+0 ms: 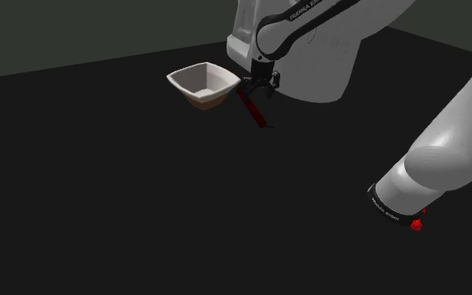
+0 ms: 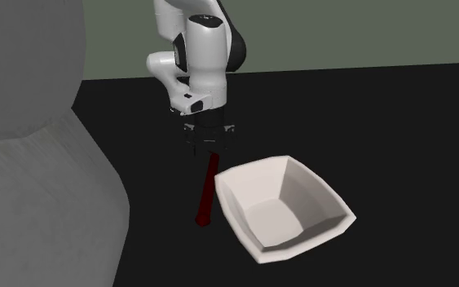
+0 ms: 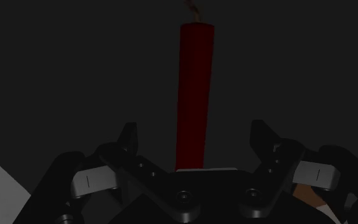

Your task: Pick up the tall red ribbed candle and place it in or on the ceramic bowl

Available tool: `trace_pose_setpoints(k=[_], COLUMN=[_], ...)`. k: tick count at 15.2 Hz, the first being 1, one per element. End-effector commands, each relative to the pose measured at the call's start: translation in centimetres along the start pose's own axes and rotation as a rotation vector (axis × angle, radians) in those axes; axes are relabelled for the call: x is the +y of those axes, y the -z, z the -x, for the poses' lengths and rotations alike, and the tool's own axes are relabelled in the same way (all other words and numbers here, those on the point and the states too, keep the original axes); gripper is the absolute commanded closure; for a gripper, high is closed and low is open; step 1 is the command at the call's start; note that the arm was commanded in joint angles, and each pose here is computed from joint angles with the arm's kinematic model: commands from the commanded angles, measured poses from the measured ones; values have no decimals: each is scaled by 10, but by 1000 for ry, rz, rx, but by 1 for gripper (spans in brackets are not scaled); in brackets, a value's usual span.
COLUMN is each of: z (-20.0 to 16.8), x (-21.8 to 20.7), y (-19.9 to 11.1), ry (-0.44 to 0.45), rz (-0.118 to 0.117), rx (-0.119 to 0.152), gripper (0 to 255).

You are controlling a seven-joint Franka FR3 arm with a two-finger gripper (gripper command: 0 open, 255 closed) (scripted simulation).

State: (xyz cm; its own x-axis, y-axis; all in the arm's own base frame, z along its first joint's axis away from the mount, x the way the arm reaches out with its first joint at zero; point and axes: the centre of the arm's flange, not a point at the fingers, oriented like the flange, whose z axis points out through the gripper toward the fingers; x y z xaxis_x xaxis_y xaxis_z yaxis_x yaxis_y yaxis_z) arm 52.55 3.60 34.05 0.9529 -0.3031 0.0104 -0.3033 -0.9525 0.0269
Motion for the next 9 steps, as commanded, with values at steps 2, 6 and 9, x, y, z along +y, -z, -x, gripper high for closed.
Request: trace_pose_setpoints(k=[2, 6, 9], z=[-31, -32, -32], x=[-5, -4, -4], y=[-24, -41, -56], ry=[-37, -39, -39], rz=[9, 9, 9], rx=[22, 23, 23], gripper=[0, 0, 0])
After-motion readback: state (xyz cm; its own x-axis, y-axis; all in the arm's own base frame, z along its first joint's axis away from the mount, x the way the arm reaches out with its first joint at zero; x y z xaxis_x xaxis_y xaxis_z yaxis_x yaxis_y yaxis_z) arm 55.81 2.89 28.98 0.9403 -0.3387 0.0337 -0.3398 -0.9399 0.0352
